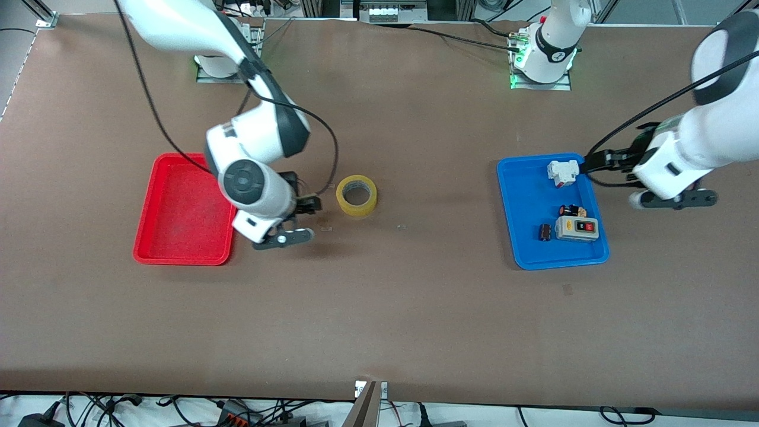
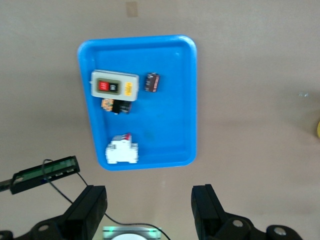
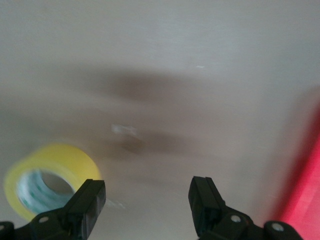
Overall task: Place and move tape with both arms
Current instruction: 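Grasp the tape roll with the right gripper while the left gripper withdraws, then carry the tape with the right gripper and lower it into the red tray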
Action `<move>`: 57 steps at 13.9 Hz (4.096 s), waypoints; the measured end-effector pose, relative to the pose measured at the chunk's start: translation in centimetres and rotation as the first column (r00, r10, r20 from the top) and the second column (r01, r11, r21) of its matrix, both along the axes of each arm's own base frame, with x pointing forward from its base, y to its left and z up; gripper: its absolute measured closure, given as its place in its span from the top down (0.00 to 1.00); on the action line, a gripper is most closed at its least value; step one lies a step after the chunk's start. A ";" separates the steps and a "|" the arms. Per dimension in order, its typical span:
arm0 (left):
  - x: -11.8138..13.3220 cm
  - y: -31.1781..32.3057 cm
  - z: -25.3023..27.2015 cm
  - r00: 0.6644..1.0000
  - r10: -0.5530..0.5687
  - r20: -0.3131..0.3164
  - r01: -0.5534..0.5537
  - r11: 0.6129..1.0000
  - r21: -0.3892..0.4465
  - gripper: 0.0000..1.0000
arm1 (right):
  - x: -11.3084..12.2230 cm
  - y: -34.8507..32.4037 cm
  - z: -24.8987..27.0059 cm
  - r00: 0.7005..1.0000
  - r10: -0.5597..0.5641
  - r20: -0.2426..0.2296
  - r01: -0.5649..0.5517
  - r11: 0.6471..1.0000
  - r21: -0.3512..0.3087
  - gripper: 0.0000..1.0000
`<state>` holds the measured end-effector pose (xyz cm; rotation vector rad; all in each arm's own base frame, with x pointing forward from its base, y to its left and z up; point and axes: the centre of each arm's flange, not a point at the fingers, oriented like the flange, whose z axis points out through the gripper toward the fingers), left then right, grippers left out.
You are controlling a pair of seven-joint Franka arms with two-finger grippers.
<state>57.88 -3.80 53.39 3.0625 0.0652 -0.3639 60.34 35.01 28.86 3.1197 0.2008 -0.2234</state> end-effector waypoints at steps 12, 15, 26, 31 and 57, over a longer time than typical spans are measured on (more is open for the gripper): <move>-2.7 4.7 8.5 0.965 -0.143 0.219 0.124 0.988 0.097 1.00 | -6.4 6.2 -7.4 0.995 -0.069 -0.072 0.062 0.994 -0.093 1.00; -2.8 4.2 8.6 0.964 -0.150 0.220 0.132 0.987 0.097 1.00 | -6.9 6.7 -7.6 0.992 -0.088 -0.095 0.082 0.994 -0.067 1.00; -3.6 4.6 9.6 0.963 -0.126 0.240 0.123 0.992 0.026 1.00 | -7.0 7.0 -7.9 0.991 -0.092 -0.095 0.087 0.995 -0.056 0.37; -3.5 5.2 9.4 0.962 -0.142 0.234 0.136 0.990 0.039 1.00 | -4.7 6.2 -4.6 0.992 -0.120 -0.035 0.120 0.993 -0.017 0.20; -4.4 5.0 8.9 0.980 -0.104 0.169 0.097 0.994 0.050 1.00 | -3.0 -40.6 -5.5 0.986 -0.125 -0.112 0.121 0.992 -0.042 0.65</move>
